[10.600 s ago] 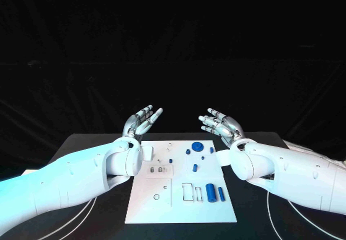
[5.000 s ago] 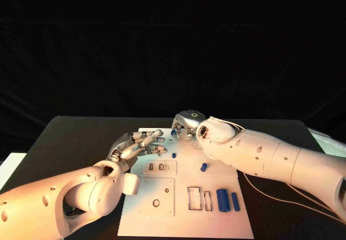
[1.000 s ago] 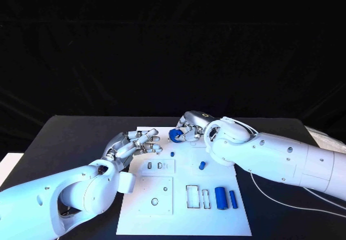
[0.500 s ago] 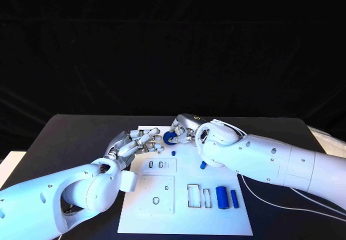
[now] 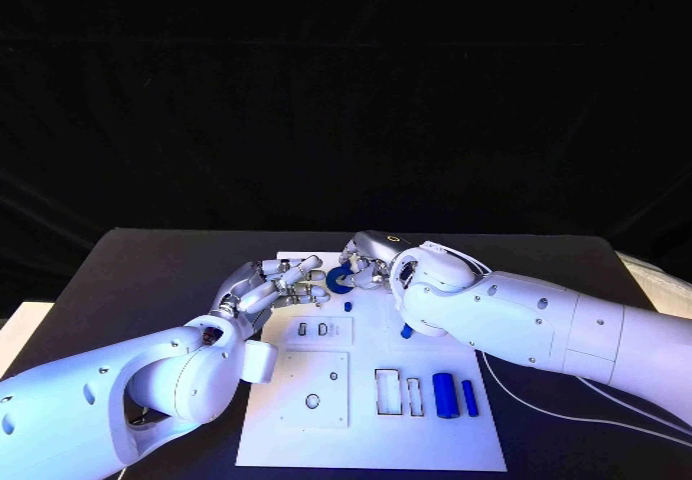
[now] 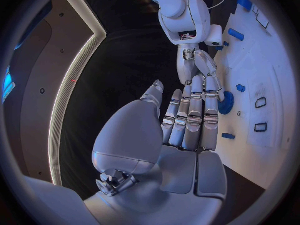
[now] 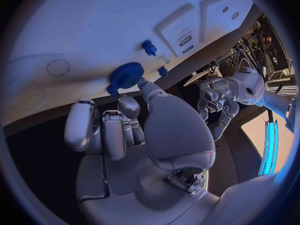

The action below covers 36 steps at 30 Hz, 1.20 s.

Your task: Assemble the parts on the task board

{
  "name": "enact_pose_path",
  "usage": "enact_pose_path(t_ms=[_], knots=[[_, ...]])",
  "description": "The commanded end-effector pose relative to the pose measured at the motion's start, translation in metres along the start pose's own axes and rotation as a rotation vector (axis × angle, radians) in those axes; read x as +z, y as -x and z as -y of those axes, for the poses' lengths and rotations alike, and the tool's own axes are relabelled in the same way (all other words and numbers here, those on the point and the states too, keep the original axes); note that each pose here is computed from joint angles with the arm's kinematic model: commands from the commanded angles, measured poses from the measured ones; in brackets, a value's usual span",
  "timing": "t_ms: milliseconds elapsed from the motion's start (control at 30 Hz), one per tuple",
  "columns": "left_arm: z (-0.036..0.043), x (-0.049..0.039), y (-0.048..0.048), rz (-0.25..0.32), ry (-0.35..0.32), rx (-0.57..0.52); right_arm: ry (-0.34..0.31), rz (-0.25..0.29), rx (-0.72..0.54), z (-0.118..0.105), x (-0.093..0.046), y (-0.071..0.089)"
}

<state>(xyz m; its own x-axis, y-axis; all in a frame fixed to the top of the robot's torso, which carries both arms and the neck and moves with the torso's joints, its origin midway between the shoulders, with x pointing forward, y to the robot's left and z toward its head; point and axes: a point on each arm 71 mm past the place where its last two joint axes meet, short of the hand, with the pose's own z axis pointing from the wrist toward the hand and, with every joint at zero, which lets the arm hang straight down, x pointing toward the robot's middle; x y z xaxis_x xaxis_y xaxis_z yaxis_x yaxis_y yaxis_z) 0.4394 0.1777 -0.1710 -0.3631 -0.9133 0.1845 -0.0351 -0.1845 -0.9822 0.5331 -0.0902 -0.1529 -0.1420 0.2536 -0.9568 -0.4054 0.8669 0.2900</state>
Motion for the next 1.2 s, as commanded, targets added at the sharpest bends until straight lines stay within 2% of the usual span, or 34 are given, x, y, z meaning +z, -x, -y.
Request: enact_pose_path(t_ms=[33,167,300,533,667,733,1033,1200], knots=[[0.0013,0.0004,-0.0022,-0.022,-0.011,-0.01,0.024,0.002,-0.004,-0.001,-0.001,0.0],[0.0013,0.0002,-0.002,-0.022,-0.01,-0.01,0.037,0.022,0.004,0.0,-0.004,0.003],[0.0015,-0.0001,-0.001,-0.02,-0.01,-0.009,0.057,0.06,0.02,0.006,-0.015,0.01],[0.0023,-0.0017,0.003,-0.009,-0.011,-0.004,0.083,0.093,0.076,0.038,-0.05,0.038],[0.0024,-0.0016,0.0045,-0.007,-0.013,-0.003,0.161,0.096,0.132,0.057,-0.073,0.053],[0.0024,-0.0014,0.0049,-0.007,-0.015,-0.004,0.178,0.092,0.144,0.07,-0.082,0.059],[0.0012,0.0007,0.0064,-0.005,-0.015,-0.003,0.102,0.072,0.14,0.133,-0.097,0.065],[0.0004,0.0018,0.0068,-0.004,-0.015,-0.003,0.067,0.058,0.14,0.15,-0.101,0.061]])
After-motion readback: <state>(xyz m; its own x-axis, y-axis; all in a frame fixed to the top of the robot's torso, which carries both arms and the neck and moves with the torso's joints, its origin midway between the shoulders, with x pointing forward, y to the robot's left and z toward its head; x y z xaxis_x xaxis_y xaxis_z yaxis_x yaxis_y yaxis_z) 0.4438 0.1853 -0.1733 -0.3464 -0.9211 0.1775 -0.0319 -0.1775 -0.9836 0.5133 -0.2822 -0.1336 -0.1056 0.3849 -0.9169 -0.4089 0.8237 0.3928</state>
